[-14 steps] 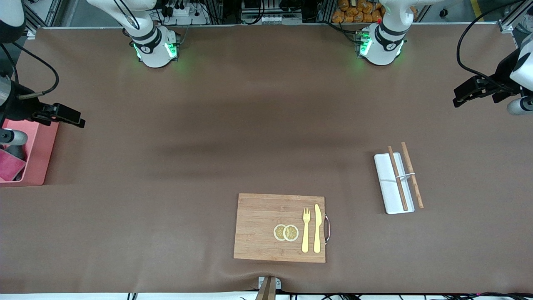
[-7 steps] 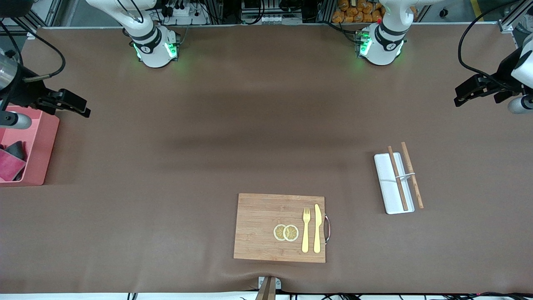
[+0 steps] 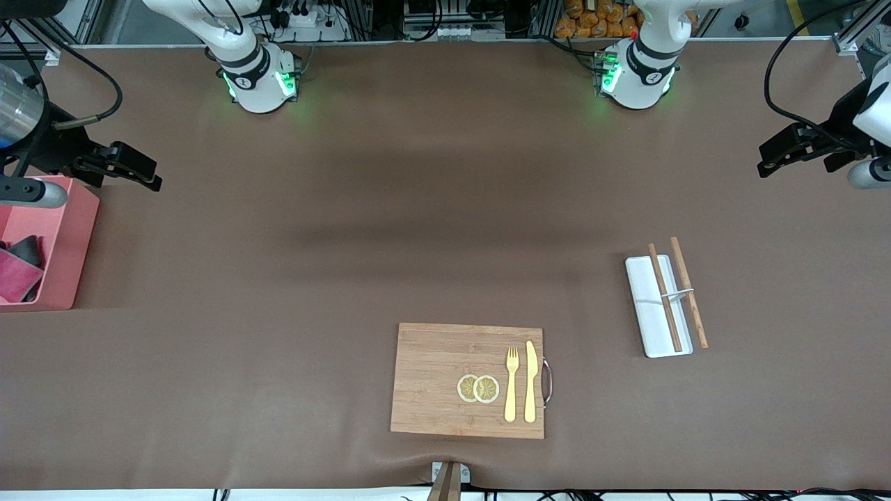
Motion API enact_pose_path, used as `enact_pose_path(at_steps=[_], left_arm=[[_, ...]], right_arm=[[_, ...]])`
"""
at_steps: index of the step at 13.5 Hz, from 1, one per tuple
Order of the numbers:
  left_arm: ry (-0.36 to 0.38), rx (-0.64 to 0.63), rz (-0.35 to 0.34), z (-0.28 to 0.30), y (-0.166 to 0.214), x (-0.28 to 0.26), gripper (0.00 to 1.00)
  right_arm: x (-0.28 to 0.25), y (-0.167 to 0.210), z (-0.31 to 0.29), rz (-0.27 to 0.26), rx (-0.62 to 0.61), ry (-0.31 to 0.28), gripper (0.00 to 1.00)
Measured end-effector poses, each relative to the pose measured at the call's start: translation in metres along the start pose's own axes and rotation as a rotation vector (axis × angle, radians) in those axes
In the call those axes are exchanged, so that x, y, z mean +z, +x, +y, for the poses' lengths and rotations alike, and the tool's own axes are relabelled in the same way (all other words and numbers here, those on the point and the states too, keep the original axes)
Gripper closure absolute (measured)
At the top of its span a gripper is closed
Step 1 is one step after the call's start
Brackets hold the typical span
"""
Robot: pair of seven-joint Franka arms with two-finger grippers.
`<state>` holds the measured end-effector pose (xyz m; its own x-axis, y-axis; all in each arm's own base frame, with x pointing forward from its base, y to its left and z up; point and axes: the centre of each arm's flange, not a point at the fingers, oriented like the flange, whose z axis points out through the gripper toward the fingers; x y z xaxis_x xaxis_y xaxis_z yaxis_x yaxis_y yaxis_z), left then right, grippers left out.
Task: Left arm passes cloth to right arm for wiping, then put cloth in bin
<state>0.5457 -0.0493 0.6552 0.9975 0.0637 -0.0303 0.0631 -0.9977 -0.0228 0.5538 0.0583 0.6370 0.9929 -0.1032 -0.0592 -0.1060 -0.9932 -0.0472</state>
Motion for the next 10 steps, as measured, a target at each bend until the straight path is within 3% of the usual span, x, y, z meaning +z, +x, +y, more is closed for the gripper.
enact_pose_path(at_steps=[10], left_arm=[[0.001, 0.006, -0.011, 0.0036, 0.0005, 0.0058, 0.00]], right_arm=[[0.0027, 0.0019, 0.0025, 0.005, 0.006, 0.001, 0.00]])
